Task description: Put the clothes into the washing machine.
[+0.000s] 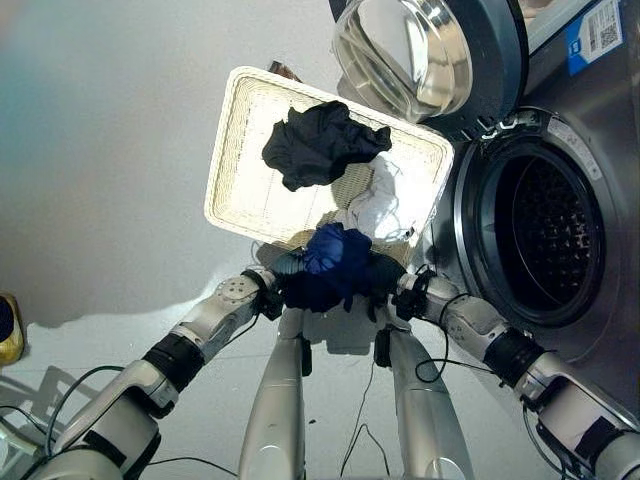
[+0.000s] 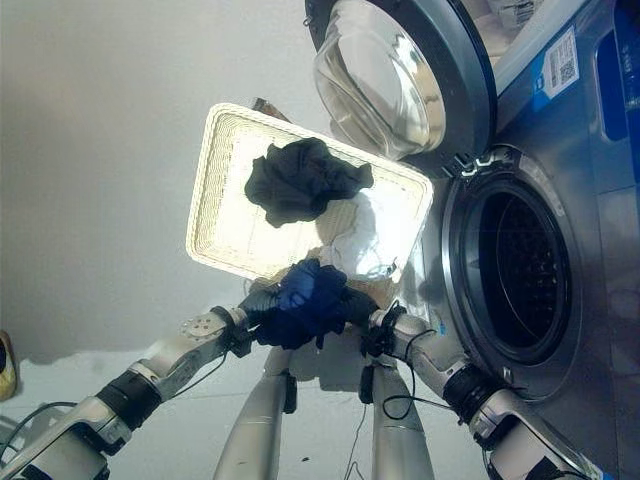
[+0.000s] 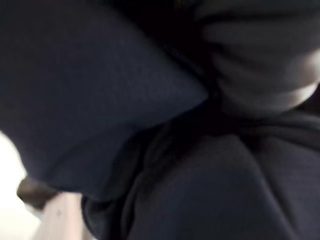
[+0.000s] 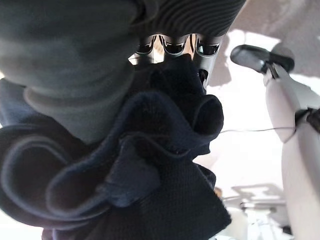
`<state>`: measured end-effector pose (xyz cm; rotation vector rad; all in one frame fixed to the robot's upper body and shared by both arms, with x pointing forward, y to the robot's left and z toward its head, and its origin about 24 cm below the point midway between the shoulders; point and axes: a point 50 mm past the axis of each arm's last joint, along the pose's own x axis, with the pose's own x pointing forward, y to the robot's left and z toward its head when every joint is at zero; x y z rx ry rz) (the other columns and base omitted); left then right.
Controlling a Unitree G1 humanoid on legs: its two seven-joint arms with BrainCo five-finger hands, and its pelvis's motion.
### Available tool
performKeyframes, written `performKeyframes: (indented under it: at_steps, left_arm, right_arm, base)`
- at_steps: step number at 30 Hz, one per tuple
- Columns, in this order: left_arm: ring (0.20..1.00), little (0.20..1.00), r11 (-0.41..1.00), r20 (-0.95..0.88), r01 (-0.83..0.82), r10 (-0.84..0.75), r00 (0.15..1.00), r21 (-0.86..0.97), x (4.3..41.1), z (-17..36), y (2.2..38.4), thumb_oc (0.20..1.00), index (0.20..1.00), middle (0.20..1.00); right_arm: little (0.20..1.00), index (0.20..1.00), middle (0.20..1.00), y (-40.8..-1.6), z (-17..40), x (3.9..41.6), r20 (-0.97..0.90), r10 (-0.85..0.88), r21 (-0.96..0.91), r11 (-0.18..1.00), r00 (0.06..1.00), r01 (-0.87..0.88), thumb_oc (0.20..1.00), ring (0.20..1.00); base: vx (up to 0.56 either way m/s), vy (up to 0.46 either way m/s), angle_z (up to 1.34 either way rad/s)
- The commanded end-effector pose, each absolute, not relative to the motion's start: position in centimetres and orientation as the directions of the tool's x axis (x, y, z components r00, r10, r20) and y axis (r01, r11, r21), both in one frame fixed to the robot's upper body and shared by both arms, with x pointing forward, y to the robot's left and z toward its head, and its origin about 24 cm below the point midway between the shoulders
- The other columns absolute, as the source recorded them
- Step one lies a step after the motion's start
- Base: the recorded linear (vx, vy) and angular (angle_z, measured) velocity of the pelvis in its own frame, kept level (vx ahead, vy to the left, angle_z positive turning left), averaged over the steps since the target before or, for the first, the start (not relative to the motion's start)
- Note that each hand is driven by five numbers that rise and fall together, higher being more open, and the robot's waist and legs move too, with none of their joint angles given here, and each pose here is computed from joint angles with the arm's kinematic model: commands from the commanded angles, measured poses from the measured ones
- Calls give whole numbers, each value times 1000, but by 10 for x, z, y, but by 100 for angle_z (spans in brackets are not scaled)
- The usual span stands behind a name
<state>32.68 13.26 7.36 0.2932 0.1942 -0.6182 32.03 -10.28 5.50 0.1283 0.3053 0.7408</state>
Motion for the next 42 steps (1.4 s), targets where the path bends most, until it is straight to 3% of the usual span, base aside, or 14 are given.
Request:
performKeyframes:
  at_steps: [1,9,12,15,20,27,30,31,32,36,42]
  left_arm:
    - [1000,1000,726,-73,556,-580,811,405,324,104,93,1000,1000,1000]
    - [1000,1000,781,96,178,-291,952,599,333,108,118,1000,1000,1000]
    - [1000,1000,778,196,-27,-124,973,627,339,110,134,1000,1000,1000]
    - [1000,1000,737,245,-130,-49,968,663,343,116,146,1000,1000,1000]
    - [1000,1000,708,236,-230,92,967,668,354,121,177,1000,1000,1000]
    - [1000,1000,732,192,-297,226,955,613,364,120,200,1000,1000,1000]
    - [1000,1000,736,194,-301,230,954,606,365,122,201,1000,1000,1000]
    - [1000,1000,746,182,-304,244,953,592,366,121,203,1000,1000,1000]
    - [1000,1000,773,175,-324,273,946,545,371,124,208,1000,1000,1000]
    - [1000,1000,773,182,-351,301,936,528,374,129,212,1000,1000,1000]
    - [1000,1000,767,249,-473,403,881,432,379,149,221,1000,1000,1000]
  right_arm:
    - [200,200,200,-60,54,300,-86,795,490,559,601,-669,200,200]
    - [200,200,200,-71,52,302,102,710,728,425,697,-539,200,200]
    - [200,200,200,-88,55,311,183,613,775,392,769,-496,200,200]
    - [200,200,200,-107,63,320,248,505,784,397,827,-477,200,200]
    - [200,200,200,-173,82,336,392,144,845,334,909,-418,200,200]
    - [200,200,200,-247,101,343,382,-280,920,209,881,-332,200,200]
    - [200,200,200,-250,104,344,379,-298,922,204,876,-329,200,200]
    - [200,200,200,-262,104,344,342,-368,939,176,865,-296,200,200]
    - [200,200,200,-294,119,346,229,-563,973,112,794,-202,200,200]
    - [200,200,200,-331,144,342,85,-728,994,13,681,-111,200,200]
    - [200,200,200,-374,210,314,31,-931,971,-57,363,-231,200,200]
  base:
    - [0,0,0]
    - [4,-7,-7]
    - [7,14,-22]
    - [14,13,-13]
    - [26,52,-13]
    - [26,60,-26]
    - [1,1,-13]
    - [24,-43,-25]
    - [42,-51,-26]
    - [34,-56,-21]
    - [27,-30,-5]
